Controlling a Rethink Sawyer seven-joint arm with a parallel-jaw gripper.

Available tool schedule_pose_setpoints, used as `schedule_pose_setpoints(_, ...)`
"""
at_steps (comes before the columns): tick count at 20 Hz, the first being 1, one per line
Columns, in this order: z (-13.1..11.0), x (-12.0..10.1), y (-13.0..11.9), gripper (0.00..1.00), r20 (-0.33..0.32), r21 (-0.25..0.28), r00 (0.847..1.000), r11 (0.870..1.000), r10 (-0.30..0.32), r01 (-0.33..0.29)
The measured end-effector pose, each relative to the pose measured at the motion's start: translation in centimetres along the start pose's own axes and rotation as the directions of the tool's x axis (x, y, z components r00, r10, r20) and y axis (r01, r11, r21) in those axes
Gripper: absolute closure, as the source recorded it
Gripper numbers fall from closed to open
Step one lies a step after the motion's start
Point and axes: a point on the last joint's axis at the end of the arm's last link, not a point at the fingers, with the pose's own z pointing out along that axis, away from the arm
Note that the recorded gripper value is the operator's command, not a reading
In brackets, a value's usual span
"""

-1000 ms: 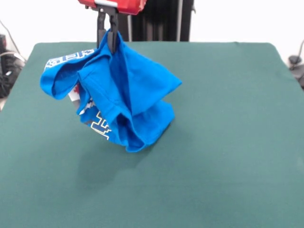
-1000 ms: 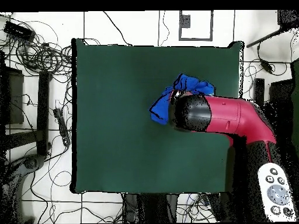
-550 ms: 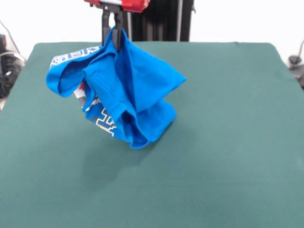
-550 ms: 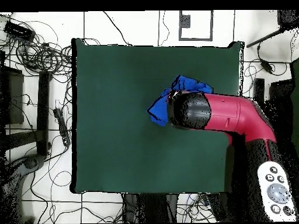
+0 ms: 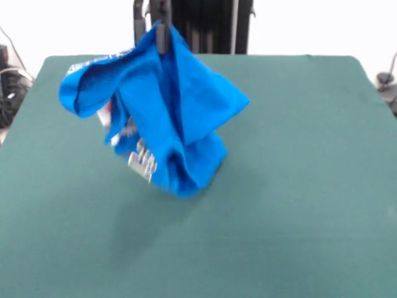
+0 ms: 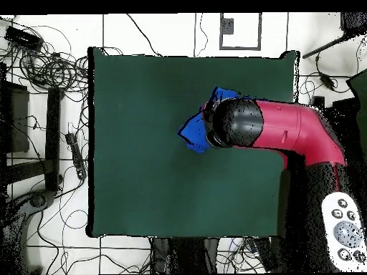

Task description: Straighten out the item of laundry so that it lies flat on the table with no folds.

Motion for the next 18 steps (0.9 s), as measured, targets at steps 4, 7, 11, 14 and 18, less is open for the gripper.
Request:
schedule_pose_setpoints(4, -1.9, -1.2, 0.2, 0.00, 0.041, -0.001, 0.999, 1.000, 0.001, 0.000)
schedule_pose_setpoints(7, -2.7, -1.7, 0.1, 0.00, 0.059, 0.000, 0.998, 1.000, 0.002, -0.002)
schedule_pose_setpoints(11, -3.3, -1.9, 0.1, 0.00, 0.070, 0.000, 0.998, 1.000, 0.003, -0.003)
schedule_pose_setpoints(14, -3.2, -1.9, 0.0, 0.00, 0.068, 0.000, 0.998, 1.000, 0.004, -0.004)
schedule_pose_setpoints(18, -2.7, -1.8, 0.0, 0.00, 0.060, -0.001, 0.998, 1.000, 0.005, -0.005)
